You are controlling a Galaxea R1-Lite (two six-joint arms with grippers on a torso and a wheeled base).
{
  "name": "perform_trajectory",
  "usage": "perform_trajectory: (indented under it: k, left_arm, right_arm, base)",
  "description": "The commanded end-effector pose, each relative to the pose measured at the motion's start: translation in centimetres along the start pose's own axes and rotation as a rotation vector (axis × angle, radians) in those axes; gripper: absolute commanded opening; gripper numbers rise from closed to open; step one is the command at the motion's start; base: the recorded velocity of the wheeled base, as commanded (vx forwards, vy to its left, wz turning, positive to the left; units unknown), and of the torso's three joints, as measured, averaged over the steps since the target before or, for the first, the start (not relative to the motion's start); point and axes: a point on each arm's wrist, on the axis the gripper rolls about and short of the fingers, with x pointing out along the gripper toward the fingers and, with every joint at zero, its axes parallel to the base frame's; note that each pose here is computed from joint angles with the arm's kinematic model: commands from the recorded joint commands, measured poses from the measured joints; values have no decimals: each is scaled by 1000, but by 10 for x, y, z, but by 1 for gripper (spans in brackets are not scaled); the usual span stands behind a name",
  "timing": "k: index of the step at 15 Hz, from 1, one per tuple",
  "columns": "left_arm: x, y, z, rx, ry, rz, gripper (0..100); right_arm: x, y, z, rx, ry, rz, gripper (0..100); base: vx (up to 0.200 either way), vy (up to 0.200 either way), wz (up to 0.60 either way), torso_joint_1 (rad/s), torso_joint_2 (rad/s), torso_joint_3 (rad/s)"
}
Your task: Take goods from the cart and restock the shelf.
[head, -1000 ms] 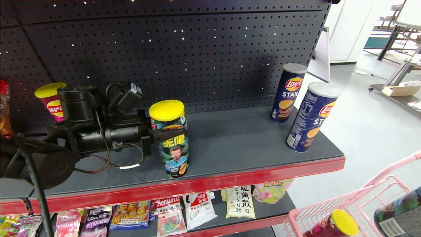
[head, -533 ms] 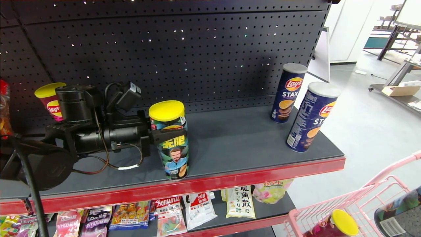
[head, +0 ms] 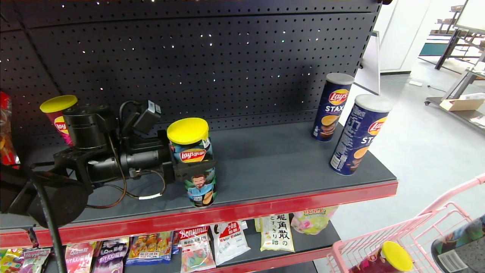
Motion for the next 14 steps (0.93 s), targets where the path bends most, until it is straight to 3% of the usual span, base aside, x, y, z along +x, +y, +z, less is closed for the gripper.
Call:
perform_trajectory:
  k: [1, 3, 6, 10, 12, 14]
  left_arm:
    - [0, 1, 0, 1, -1, 1, 100]
    - [-1, 0, 7, 10, -17, 3, 100]
    - [-14, -12, 37, -43, -84, 5, 100]
    - [-22, -11, 62, -14, -143, 22, 100]
    - [-29, -19, 74, -45, -172, 17, 100]
    - [-34, -18, 87, -40, -206, 75, 100]
  right_arm:
    - [0, 0, 0, -1, 2, 0, 0]
    - [1, 0, 0, -1, 5, 0, 0]
    - [1, 0, 0, -1, 6, 1, 0]
    - [2, 0, 0, -2, 11, -1, 0]
    - [4, 1, 2, -3, 15, 1, 0]
    - [5, 1, 2, -3, 20, 1, 0]
  base:
    - [0, 0, 0, 0, 0, 0]
    - [0, 0, 0, 0, 0, 0]
    - [0, 0, 0, 0, 0, 0]
    - [0, 0, 0, 0, 0, 0]
    - [0, 0, 0, 0, 0, 0]
    - [0, 0, 0, 0, 0, 0]
